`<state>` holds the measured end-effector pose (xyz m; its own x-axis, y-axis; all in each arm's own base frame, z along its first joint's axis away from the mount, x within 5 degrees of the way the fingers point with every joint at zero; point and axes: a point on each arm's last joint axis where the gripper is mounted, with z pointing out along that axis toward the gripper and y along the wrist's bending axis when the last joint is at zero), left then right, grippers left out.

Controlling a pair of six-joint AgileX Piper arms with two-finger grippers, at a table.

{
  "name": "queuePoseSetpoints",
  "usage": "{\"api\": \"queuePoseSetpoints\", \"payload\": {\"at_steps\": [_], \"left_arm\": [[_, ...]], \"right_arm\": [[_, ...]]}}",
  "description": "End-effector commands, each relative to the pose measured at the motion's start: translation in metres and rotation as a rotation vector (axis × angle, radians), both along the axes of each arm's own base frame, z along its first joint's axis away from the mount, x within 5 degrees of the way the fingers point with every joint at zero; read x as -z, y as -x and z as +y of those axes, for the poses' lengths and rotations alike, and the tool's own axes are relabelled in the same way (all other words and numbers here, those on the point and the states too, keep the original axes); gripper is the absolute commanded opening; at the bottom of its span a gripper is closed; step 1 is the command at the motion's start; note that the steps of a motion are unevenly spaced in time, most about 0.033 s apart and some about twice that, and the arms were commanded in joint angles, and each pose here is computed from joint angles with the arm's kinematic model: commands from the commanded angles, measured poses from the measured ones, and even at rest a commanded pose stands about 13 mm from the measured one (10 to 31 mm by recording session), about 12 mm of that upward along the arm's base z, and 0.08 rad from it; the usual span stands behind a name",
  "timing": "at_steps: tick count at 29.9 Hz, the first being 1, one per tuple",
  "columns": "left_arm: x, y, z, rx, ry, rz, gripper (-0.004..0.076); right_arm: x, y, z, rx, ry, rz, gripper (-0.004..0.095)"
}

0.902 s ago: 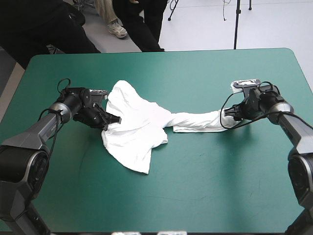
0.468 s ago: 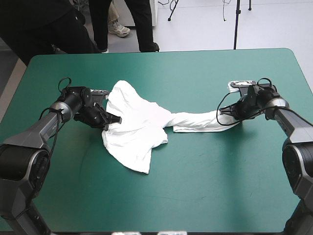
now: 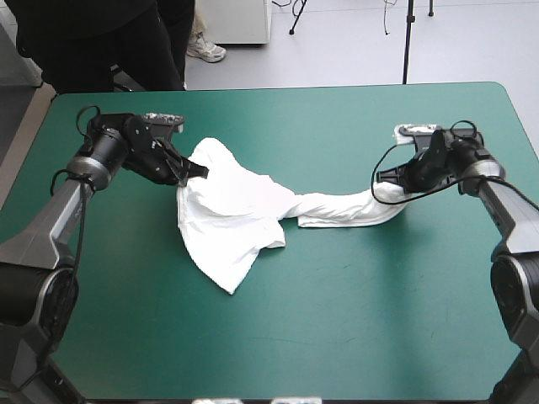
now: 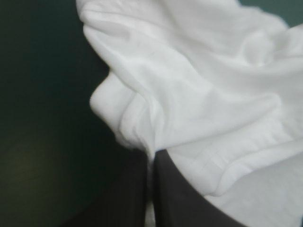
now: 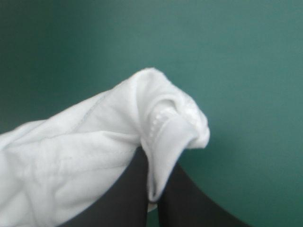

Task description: Fold the cloth

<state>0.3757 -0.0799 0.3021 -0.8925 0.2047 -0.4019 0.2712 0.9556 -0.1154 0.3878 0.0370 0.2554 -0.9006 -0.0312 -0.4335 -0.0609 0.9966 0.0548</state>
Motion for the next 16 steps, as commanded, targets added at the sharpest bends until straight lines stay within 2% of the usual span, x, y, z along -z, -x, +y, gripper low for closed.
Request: {"api": "queuePoseSetpoints", "payload": {"at_steps": [1,10,16], "left_arm": [[-0.089,0.030,0.002,0.009,0.061,-0.240,-0.0009],[-0.220,0.120,0.013,0.027,0.197,-0.636,-0.0009],[-0.283,0.186,0.021,0.060,0.293,-0.872,-0.0009]], "right_arm": [[-0.100,0.015,-0.003,-0.009,-0.017,-0.284,-0.0017],[-0.251,0.081,-0.008,-0.020,-0.040,-0.683,-0.0017],[-0.312,0.140,-0.011,-0.039,-0.065,-0.892,-0.0017]]}}
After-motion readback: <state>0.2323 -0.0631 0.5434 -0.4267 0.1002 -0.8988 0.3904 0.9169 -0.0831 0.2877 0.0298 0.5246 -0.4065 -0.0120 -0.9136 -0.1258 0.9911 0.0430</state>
